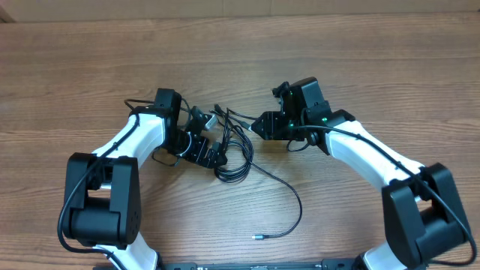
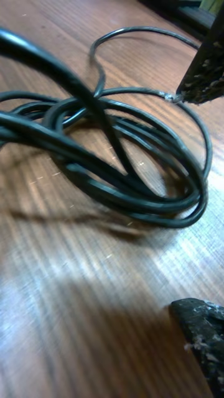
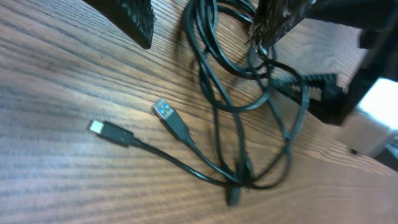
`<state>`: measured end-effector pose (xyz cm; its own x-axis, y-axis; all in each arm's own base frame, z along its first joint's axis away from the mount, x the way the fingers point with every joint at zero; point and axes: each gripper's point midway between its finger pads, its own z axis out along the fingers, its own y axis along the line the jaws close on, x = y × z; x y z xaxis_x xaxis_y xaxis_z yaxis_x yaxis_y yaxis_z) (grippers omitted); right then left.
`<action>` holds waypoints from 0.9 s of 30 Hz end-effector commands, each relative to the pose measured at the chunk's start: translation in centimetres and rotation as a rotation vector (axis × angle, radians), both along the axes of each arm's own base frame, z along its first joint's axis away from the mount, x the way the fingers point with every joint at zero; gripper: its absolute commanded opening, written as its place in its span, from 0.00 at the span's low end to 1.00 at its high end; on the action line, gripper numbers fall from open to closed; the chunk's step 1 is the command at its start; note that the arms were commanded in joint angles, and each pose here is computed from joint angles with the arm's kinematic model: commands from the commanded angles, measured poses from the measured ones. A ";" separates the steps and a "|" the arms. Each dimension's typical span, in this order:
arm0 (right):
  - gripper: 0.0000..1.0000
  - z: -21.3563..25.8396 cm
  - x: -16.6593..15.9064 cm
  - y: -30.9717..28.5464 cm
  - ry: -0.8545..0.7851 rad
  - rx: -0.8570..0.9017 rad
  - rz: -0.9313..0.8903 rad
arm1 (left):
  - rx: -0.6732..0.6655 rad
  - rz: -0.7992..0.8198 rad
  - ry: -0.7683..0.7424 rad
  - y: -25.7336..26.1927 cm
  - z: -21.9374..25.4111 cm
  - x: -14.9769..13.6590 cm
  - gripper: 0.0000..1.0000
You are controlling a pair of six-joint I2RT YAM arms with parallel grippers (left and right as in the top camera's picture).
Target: Untangle cables
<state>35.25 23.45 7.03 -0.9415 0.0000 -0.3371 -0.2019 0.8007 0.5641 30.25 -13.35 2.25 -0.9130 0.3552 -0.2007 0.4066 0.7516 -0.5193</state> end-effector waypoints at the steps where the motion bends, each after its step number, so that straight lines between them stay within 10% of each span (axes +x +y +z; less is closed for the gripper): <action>1: 0.50 -2.1 -0.5 -0.2 0.036 -0.024 0.013 | 0.010 0.000 -0.021 0.1 -0.1 0.1 1.00; 6: 0.49 -2.2 -0.8 -0.1 0.052 -0.015 0.021 | 0.026 0.000 0.020 0.4 -1.2 -1.4 0.58; 10: 0.49 -2.2 -0.9 -0.1 0.056 -0.016 0.021 | 0.026 0.000 0.025 0.5 -1.9 -2.0 0.64; 14: 0.50 -2.3 -1.0 -0.2 0.062 -0.019 0.021 | 0.024 -0.045 -0.012 0.5 -1.9 -1.8 0.21; 19: 0.50 -2.0 -0.5 0.0 0.039 -0.010 0.021 | 0.020 -0.104 -0.061 0.4 -1.9 -1.6 0.38; 27: 0.50 -2.3 -0.9 -0.1 0.060 -0.018 0.021 | 0.133 -0.091 -0.029 0.5 -3.2 -2.4 0.30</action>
